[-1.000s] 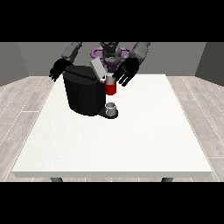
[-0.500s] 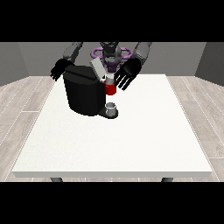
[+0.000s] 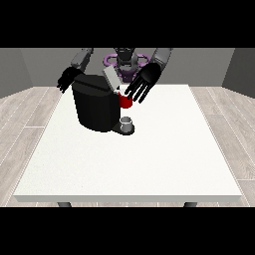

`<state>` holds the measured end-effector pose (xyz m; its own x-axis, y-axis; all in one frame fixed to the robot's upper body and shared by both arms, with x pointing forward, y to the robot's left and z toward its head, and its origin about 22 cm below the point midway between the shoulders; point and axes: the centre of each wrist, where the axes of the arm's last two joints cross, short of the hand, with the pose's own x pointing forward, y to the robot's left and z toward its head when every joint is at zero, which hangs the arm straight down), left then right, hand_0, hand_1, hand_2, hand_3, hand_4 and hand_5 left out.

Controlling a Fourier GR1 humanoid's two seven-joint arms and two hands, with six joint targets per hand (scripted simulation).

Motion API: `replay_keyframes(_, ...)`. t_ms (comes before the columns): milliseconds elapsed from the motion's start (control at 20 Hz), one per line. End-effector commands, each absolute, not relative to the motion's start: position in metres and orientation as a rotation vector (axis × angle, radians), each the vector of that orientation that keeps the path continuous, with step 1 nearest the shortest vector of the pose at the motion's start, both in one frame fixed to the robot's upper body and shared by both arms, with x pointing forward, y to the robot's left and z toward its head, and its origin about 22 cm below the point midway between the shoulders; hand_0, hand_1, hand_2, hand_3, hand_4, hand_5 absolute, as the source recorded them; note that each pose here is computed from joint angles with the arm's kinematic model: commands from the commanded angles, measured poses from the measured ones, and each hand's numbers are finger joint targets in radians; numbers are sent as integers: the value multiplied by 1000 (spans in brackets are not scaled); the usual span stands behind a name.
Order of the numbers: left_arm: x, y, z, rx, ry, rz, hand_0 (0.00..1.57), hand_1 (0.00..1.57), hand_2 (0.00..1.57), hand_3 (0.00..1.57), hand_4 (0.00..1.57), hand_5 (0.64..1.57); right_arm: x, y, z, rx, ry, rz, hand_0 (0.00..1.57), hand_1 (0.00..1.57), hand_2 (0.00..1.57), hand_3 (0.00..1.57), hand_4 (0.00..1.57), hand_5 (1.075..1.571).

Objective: Insert the coffee pod into the coffee machine and close the lid

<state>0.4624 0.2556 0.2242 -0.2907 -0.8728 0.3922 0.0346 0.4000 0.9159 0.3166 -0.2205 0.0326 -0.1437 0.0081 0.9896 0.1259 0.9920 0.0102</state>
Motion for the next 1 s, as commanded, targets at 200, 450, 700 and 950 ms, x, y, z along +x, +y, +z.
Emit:
replay_keyframes(200,460,253,218,726,-1607,-1122,0,0,0,0,0,1571,307,-231,3,-139,-1654,-154,0,0,0,0,376,1571)
replay_keyframes(450,455,249,174,607,-1576,-1061,0,0,0,0,0,1571,290,-241,-16,-146,-1565,-168,0,0,0,0,363,1571)
replay_keyframes(700,450,230,138,342,-1618,-798,0,0,0,0,0,1571,271,-258,-47,-198,-1503,-218,0,0,0,0,405,1571)
replay_keyframes(950,428,244,70,80,-1631,-504,0,0,0,0,0,1571,255,-281,-51,-250,-1419,-246,0,0,0,0,424,1571)
